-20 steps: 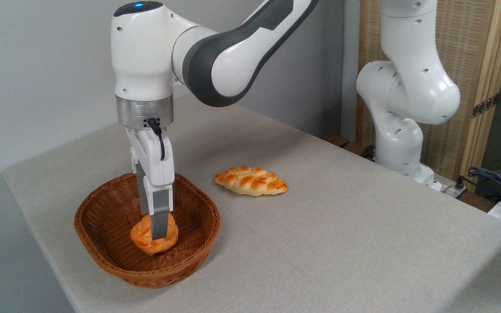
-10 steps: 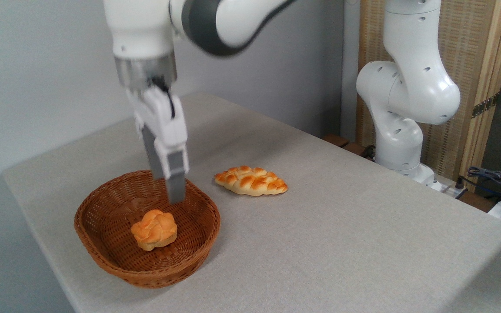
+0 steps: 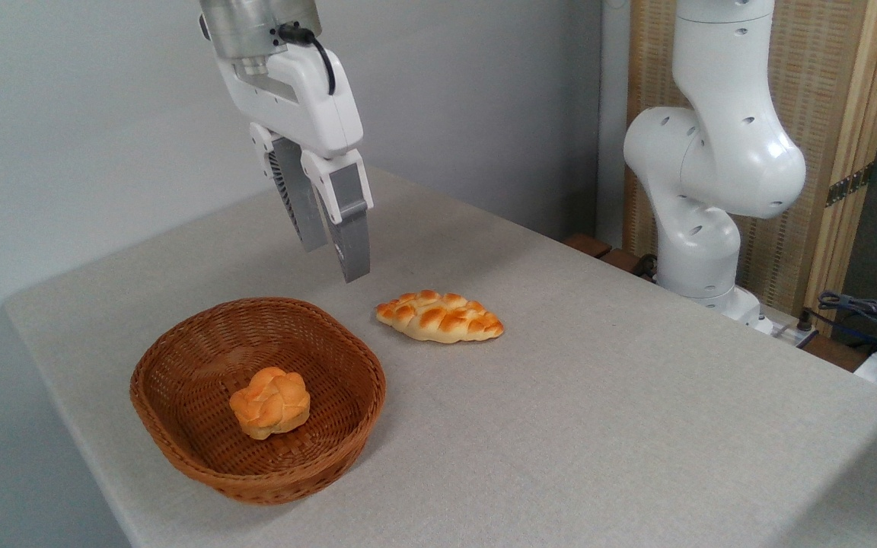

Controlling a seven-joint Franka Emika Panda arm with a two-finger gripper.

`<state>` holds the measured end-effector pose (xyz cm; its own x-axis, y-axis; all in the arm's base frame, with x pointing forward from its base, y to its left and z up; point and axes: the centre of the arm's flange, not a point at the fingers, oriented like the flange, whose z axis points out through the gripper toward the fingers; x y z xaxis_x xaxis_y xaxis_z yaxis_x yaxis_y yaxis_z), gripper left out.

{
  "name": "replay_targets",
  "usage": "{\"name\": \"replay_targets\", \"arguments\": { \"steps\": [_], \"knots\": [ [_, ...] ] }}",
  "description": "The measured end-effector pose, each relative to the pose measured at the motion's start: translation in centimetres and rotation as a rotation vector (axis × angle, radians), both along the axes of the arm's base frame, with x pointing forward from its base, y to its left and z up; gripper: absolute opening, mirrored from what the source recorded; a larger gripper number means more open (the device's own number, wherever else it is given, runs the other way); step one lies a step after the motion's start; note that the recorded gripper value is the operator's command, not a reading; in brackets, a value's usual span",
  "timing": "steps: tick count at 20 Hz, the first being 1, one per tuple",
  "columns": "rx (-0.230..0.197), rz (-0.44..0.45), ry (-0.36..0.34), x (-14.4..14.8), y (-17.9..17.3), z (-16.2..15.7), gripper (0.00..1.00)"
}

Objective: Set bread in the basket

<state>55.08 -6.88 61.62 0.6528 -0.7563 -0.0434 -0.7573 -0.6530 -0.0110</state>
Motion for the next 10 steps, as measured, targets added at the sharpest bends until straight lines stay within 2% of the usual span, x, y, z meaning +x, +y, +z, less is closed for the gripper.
{"name": "replay_targets", "arguments": {
  "steps": [4, 10],
  "knots": [
    [-0.038, 0.064, -0.013, -0.2, 3.1, 0.9, 1.00],
    [-0.043, 0.075, -0.022, -0.7, 3.6, 0.7, 1.00]
  ]
}}
